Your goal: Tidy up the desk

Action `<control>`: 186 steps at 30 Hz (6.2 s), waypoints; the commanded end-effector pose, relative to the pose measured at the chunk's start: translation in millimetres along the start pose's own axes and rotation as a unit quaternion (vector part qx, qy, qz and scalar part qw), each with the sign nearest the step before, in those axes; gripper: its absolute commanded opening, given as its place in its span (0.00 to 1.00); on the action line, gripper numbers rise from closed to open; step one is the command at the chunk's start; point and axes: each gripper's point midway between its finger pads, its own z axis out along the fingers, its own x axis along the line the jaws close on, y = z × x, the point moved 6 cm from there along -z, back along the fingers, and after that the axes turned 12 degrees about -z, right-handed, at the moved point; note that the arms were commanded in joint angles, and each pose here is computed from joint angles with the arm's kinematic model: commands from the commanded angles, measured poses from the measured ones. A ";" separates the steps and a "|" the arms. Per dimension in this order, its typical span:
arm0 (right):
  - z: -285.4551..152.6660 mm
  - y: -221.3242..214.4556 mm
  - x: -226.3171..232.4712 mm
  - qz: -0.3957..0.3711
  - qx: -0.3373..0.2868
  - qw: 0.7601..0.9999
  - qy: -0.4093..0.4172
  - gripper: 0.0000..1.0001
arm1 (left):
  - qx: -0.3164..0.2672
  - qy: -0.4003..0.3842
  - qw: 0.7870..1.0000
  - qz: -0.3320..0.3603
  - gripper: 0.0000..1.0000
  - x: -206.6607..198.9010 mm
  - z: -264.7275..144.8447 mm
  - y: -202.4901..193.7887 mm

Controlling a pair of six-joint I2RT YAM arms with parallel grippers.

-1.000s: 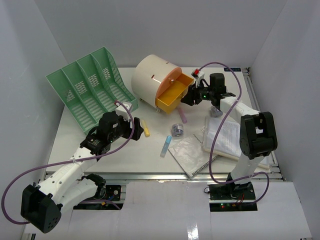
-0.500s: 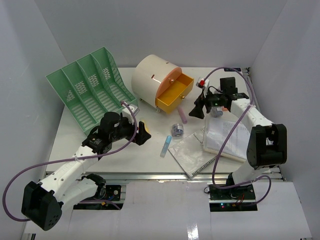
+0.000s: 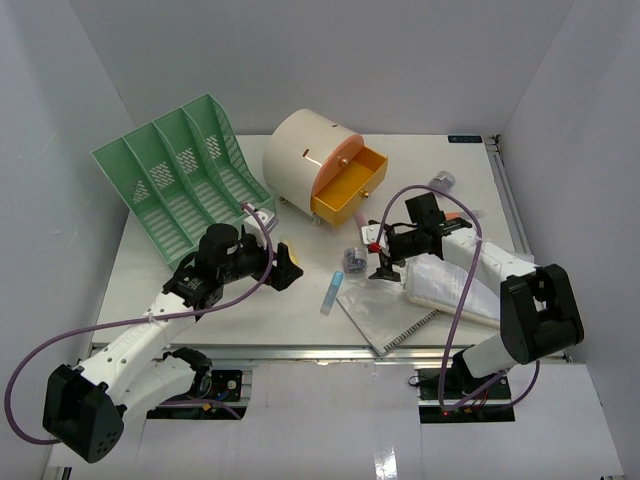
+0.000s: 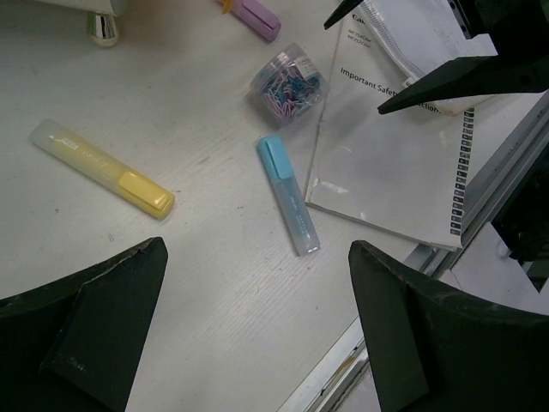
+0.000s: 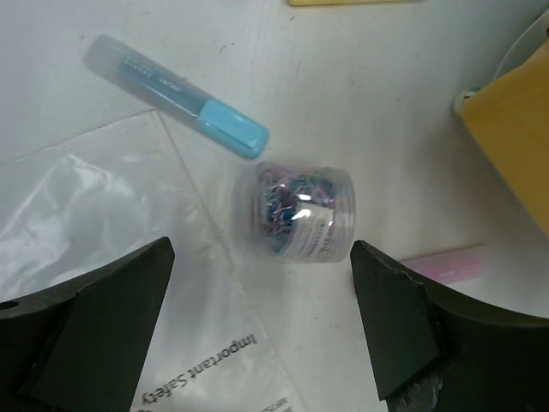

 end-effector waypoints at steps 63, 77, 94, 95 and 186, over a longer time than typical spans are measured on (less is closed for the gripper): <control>-82.7 17.8 -223.1 0.194 0.045 0.878 -0.435 0.44 | -0.031 0.004 0.999 0.017 0.98 -3.2 -11.4 7.3; -131.2 16.5 -207.9 0.238 0.025 0.866 -0.439 0.92 | -0.033 0.002 0.999 0.019 0.98 -4.1 -12.5 8.0; -145.2 -102.4 -70.7 0.402 0.268 0.816 -0.318 0.97 | -0.031 -0.007 0.999 0.018 0.98 -6.1 -12.4 7.2; -144.6 -107.3 -68.9 0.407 0.276 0.811 -0.317 0.97 | -0.030 -0.006 0.999 0.018 0.98 -6.0 -12.2 6.5; -93.1 59.9 -195.1 0.259 0.087 0.901 -0.338 0.91 | -0.030 0.000 0.999 0.019 0.98 -4.0 -12.2 5.7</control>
